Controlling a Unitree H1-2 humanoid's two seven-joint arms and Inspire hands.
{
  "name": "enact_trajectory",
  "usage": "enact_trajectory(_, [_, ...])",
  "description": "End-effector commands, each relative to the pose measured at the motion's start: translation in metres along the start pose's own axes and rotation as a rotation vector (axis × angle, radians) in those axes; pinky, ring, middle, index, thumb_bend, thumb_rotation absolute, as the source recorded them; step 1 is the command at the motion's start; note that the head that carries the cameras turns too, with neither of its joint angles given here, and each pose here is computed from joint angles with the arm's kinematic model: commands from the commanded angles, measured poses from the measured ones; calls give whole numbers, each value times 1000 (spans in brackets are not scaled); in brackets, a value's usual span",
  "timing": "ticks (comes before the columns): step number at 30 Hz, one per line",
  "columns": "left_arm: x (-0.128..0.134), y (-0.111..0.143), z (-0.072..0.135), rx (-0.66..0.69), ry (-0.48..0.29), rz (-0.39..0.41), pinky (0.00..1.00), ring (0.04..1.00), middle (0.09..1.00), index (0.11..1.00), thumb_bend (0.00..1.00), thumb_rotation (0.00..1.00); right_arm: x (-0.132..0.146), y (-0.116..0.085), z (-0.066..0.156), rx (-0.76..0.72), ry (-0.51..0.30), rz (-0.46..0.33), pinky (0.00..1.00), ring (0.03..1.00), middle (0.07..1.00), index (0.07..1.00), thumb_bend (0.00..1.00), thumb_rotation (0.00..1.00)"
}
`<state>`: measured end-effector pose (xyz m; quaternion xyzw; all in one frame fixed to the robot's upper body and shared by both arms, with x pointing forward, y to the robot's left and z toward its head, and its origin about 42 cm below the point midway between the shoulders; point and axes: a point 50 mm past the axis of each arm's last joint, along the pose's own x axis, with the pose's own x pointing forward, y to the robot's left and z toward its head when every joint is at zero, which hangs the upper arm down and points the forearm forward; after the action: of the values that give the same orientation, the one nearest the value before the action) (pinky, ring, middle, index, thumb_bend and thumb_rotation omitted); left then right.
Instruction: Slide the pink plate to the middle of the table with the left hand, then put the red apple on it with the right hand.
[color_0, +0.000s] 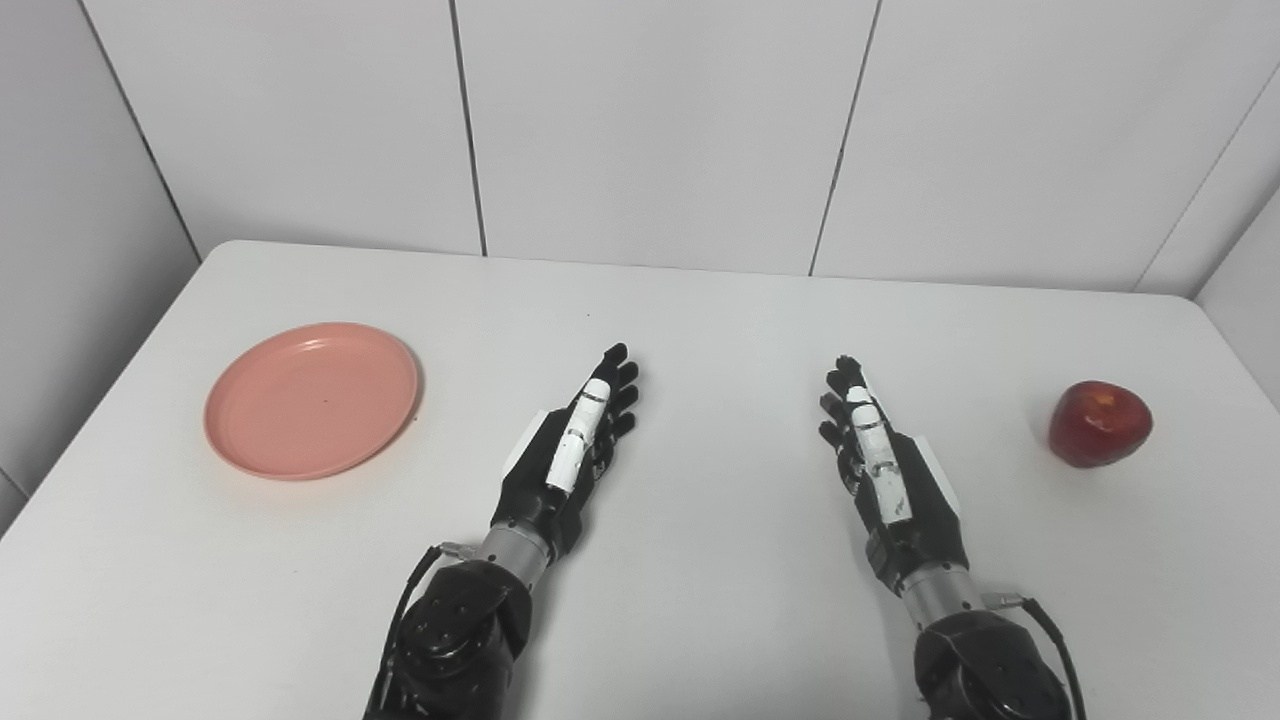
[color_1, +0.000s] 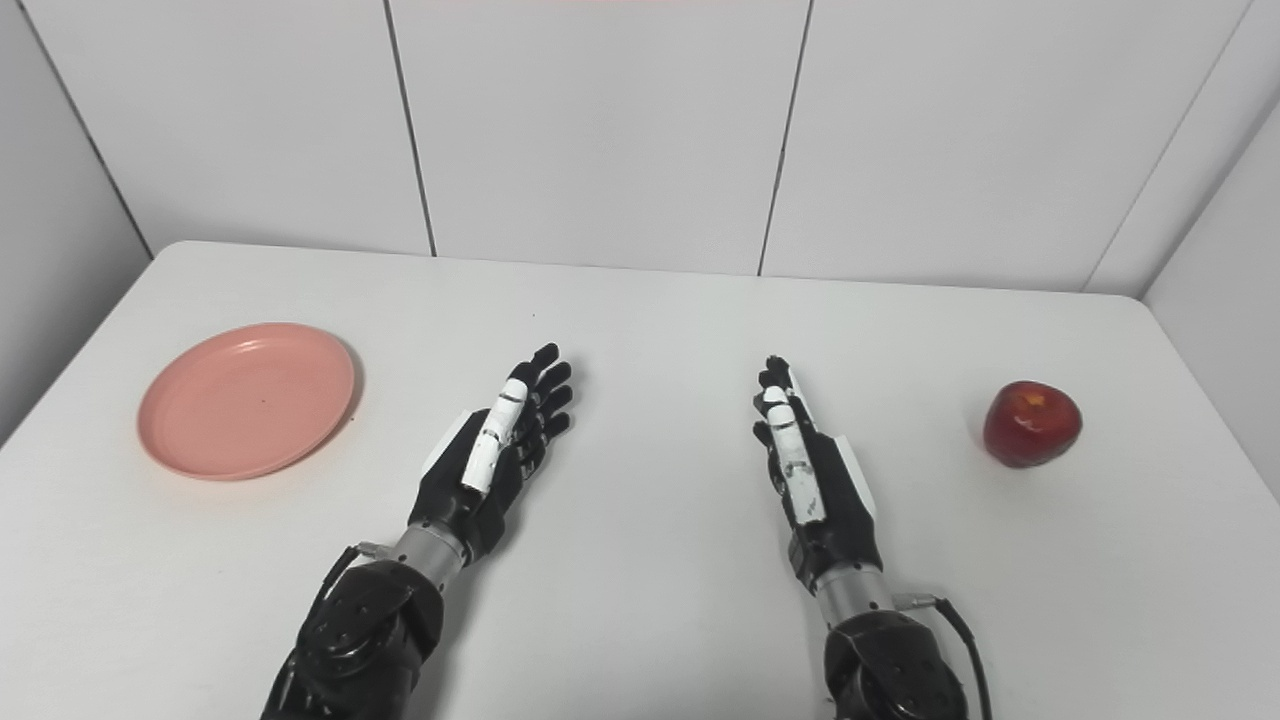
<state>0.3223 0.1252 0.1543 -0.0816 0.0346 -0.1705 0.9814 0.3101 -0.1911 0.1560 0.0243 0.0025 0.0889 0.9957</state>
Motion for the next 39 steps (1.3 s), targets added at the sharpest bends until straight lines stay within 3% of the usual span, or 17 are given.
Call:
enact_trajectory(1, [5,-6,16,1,-61,-22,1000,1000,1000,1000,416,1000,6,2,20,-1,-73,14,1000,1000,1000,1000,137,1000])
enact_trajectory(39, [5,-7,16,3,-63,-23,1000,996,1000,1000,412,1000,6,2,19,20,-76,15,1000,1000,1000,1000,132,1000])
